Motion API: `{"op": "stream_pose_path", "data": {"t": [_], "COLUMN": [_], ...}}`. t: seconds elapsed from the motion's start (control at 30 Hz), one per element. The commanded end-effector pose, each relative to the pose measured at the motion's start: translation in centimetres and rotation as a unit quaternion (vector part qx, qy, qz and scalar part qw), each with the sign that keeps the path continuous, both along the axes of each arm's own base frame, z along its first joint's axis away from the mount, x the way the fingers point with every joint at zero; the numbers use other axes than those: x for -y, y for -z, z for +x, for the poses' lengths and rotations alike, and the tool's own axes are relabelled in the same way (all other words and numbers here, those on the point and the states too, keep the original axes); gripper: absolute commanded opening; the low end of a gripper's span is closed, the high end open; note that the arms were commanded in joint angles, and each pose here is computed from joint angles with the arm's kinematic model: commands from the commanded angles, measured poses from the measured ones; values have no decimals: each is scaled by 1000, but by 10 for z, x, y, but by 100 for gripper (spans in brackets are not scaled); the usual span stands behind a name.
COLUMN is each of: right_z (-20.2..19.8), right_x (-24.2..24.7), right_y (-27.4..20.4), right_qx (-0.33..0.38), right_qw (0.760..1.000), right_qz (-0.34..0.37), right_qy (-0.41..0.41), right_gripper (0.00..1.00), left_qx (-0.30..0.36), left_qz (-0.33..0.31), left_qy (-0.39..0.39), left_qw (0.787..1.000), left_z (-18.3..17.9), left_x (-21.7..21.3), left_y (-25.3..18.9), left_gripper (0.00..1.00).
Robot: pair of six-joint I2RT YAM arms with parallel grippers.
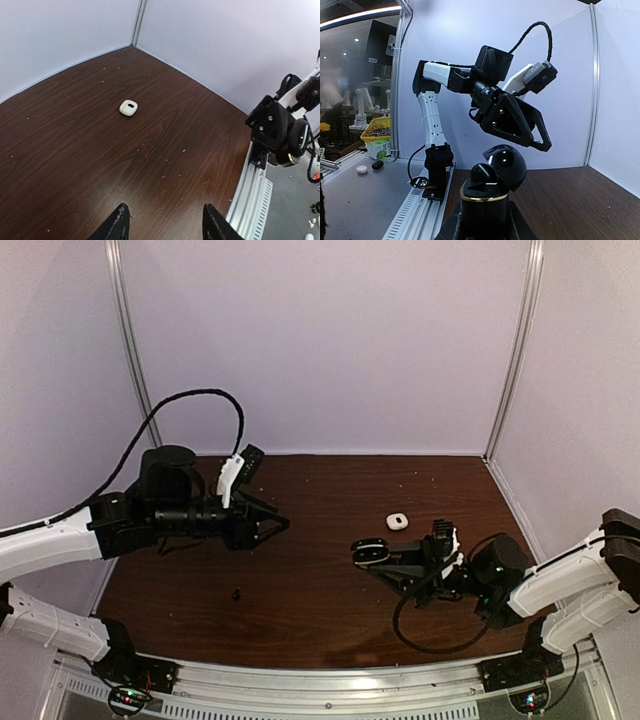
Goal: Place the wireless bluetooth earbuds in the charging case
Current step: Open the charging case.
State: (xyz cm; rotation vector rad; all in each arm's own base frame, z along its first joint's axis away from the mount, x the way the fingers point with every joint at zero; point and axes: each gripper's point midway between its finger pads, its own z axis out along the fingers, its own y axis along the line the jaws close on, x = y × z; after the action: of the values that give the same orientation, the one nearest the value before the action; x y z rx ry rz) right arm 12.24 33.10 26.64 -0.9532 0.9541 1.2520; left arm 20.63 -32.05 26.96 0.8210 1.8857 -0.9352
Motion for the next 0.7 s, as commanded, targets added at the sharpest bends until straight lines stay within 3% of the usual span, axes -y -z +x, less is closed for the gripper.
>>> {"op": "stream_pose_path", "data": {"t": [0.0, 0.17, 0.27, 0.67], "right_z": [2, 4, 4, 1], "right_x": [1, -3, -4, -12], "right_y": [-5, -5, -6, -5], "right_qx": [8, 0, 0, 2], "right_qw": [1000, 1000, 1000, 1000], "right_qz": [5, 4, 3, -9], "right_qy": [6, 1, -1, -10], "right_gripper": [0, 0, 0, 0], "left_qx": [35, 62, 74, 84], "left_qz": [-60, -48, -57, -61], "left_qy": [119, 219, 241, 245], "left_qw": [990, 973, 966, 964], "left_z": [-46, -85, -91, -86], "left_x": [39, 84, 97, 116], "left_y": [-38, -44, -55, -63], "left_gripper": [52, 62, 62, 59]}}
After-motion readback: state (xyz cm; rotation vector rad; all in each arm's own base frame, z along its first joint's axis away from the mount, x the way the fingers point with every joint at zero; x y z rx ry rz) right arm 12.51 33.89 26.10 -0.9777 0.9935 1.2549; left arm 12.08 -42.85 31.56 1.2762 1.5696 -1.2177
